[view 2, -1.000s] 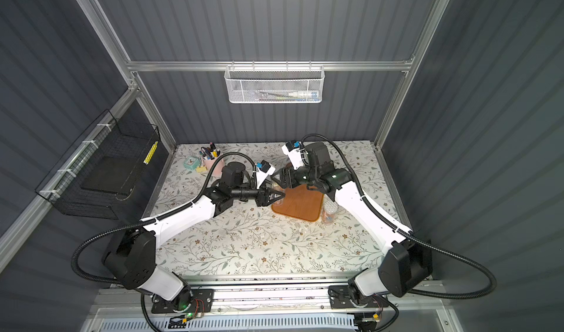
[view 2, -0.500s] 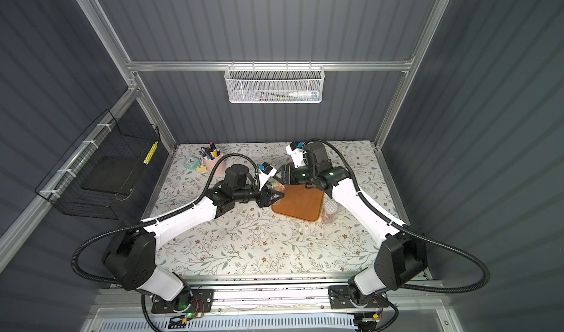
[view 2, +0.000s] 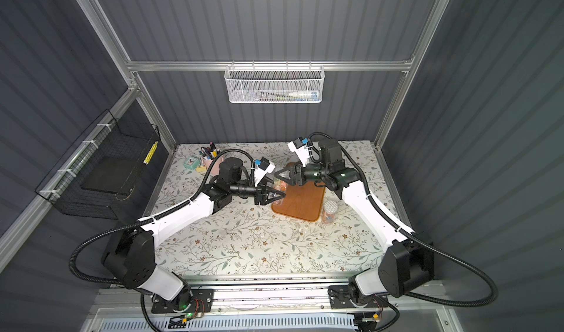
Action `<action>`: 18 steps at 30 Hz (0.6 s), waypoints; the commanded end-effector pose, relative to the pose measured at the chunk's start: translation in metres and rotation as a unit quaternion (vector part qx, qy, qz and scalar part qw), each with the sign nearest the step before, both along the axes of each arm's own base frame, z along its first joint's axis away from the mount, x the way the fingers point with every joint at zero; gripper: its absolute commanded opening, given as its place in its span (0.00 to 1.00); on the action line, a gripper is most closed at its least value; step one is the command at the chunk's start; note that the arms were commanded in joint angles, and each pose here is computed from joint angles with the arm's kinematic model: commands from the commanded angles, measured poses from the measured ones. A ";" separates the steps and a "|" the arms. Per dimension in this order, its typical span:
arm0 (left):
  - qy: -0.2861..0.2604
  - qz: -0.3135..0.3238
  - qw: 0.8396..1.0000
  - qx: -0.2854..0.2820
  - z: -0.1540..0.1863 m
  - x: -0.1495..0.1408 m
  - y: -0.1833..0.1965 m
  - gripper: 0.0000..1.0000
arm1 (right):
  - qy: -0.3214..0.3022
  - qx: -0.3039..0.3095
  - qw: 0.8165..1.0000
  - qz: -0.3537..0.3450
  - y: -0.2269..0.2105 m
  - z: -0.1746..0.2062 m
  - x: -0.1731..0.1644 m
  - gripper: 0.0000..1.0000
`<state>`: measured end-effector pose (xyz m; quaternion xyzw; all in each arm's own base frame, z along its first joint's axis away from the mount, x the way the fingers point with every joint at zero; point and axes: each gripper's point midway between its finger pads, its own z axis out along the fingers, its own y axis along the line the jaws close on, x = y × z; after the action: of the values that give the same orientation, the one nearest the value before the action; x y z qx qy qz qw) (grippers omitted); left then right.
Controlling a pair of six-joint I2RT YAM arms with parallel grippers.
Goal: Pour the candies out of the jar
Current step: Unscrew the lid from the jar.
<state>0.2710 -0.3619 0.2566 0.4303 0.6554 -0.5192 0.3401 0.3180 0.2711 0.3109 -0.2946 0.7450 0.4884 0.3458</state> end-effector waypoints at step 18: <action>-0.085 0.082 0.989 0.089 -0.012 0.013 -0.010 0.00 | 0.018 -0.065 0.993 -0.100 -0.006 -0.015 0.018 0.58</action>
<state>0.2805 -0.3688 0.2347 0.4307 0.7066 -0.4309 0.3599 0.3288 0.2679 0.2913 -0.2611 0.7864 0.4366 0.3503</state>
